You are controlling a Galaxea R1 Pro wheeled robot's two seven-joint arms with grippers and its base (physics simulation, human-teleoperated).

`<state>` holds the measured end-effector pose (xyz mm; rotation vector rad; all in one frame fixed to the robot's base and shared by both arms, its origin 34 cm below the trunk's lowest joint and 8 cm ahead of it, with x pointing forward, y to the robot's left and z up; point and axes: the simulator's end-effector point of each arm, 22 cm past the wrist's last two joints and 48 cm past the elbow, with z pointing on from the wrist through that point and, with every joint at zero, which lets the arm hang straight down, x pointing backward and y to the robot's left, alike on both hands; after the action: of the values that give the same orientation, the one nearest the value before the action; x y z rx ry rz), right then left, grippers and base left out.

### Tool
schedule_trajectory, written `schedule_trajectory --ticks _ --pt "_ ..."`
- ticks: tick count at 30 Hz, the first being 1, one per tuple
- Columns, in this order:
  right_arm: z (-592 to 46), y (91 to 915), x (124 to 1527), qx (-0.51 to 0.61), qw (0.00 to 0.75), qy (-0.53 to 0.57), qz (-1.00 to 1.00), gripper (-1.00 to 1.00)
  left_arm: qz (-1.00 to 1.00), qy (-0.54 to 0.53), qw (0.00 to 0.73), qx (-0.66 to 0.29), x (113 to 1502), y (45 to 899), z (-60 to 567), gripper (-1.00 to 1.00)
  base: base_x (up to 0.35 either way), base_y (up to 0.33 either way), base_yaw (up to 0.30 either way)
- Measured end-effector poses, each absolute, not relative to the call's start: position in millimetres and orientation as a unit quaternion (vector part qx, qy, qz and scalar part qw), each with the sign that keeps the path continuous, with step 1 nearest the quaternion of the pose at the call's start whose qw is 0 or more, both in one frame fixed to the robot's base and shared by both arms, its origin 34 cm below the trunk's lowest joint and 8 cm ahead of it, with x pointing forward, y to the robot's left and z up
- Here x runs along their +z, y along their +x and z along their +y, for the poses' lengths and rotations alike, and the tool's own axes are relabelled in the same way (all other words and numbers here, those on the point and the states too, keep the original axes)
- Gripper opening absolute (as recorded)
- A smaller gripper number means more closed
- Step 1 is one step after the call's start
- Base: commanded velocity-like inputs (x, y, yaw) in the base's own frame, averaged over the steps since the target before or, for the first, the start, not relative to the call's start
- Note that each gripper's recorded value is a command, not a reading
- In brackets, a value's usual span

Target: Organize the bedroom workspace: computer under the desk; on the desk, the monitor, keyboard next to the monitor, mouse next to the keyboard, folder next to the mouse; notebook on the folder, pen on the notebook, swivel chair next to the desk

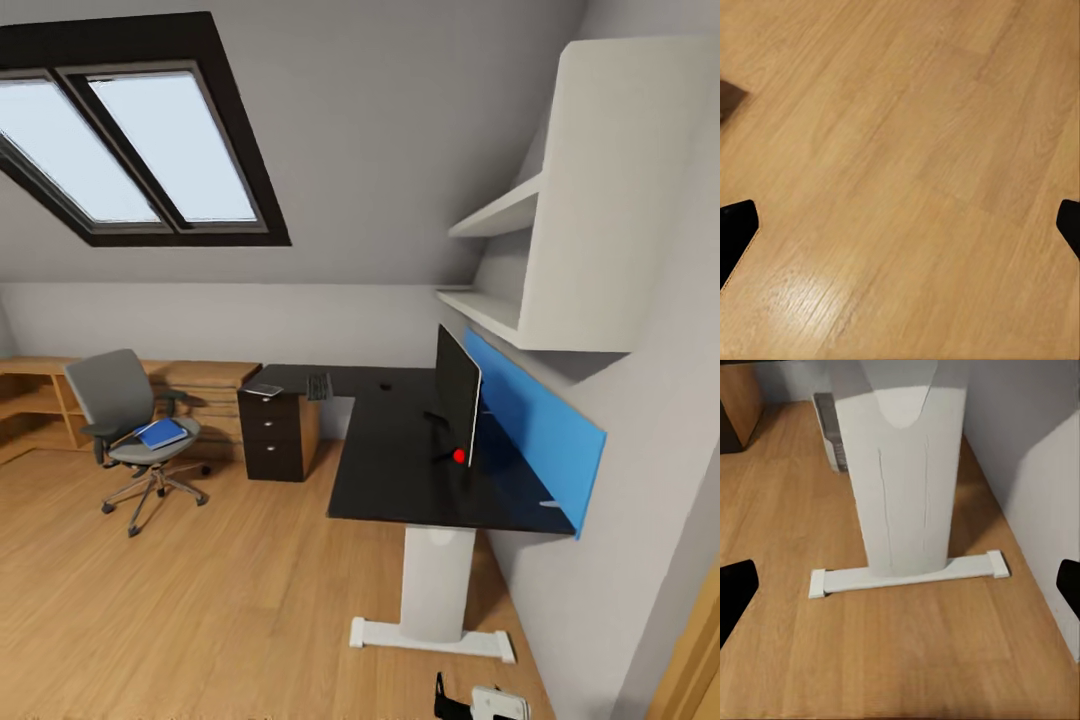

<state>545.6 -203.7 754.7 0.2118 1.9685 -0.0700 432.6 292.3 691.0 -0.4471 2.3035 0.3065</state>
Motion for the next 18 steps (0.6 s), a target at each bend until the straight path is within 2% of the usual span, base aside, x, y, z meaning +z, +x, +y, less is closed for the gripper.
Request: schedule_trajectory --ticks 18 --pt "-195.0 540.8 750.8 -0.013 0.552 0.077 0.83 1.0 0.904 -0.163 0.382 0.104 687.0 432.1 283.1 1.0 -0.001 0.32 0.004"
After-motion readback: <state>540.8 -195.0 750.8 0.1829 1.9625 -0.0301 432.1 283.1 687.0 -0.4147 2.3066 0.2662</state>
